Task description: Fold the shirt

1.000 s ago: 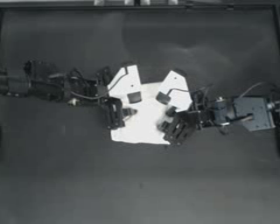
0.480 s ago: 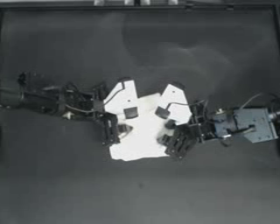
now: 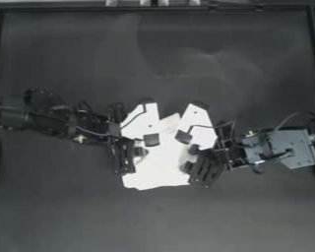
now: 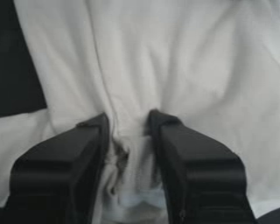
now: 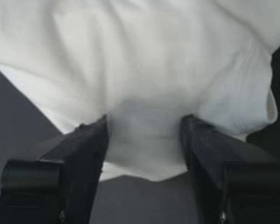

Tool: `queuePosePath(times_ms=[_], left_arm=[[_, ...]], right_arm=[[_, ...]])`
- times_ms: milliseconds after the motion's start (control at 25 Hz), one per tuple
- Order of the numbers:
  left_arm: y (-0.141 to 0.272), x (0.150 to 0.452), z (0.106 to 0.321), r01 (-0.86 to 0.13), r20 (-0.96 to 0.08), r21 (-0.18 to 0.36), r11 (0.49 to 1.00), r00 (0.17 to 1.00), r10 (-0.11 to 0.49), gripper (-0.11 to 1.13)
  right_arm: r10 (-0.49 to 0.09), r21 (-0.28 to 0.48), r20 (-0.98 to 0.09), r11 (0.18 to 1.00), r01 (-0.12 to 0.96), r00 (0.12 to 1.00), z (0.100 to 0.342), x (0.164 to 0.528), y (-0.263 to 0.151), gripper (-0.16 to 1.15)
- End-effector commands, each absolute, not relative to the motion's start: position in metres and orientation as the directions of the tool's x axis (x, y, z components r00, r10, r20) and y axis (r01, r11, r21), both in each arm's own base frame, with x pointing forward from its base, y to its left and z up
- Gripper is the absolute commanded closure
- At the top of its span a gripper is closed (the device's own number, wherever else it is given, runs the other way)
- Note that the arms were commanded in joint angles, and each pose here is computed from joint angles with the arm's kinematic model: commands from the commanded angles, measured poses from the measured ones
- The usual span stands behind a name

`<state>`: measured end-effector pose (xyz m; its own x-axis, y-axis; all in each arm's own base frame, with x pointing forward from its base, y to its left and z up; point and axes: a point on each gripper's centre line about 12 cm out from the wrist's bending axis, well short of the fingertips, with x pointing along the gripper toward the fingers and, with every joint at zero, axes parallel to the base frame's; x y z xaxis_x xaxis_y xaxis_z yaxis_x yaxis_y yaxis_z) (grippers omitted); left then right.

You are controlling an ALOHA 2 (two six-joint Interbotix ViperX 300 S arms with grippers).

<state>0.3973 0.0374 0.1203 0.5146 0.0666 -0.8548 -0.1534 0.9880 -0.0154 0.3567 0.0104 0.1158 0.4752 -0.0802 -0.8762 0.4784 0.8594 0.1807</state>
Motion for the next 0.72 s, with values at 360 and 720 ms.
queuePosePath(times_ms=[360,720], left_arm=[[0.060,0.396,0.196,-0.166,-0.758,0.040,0.985,0.637,0.138,0.15],[0.052,0.391,0.211,-0.129,-0.701,0.058,0.990,0.700,0.133,0.06]], right_arm=[[-0.126,0.182,-0.803,0.878,0.442,0.582,0.164,0.358,-0.006,0.13],[-0.154,0.167,-0.775,0.886,0.434,0.612,0.175,0.353,-0.016,0.13]])
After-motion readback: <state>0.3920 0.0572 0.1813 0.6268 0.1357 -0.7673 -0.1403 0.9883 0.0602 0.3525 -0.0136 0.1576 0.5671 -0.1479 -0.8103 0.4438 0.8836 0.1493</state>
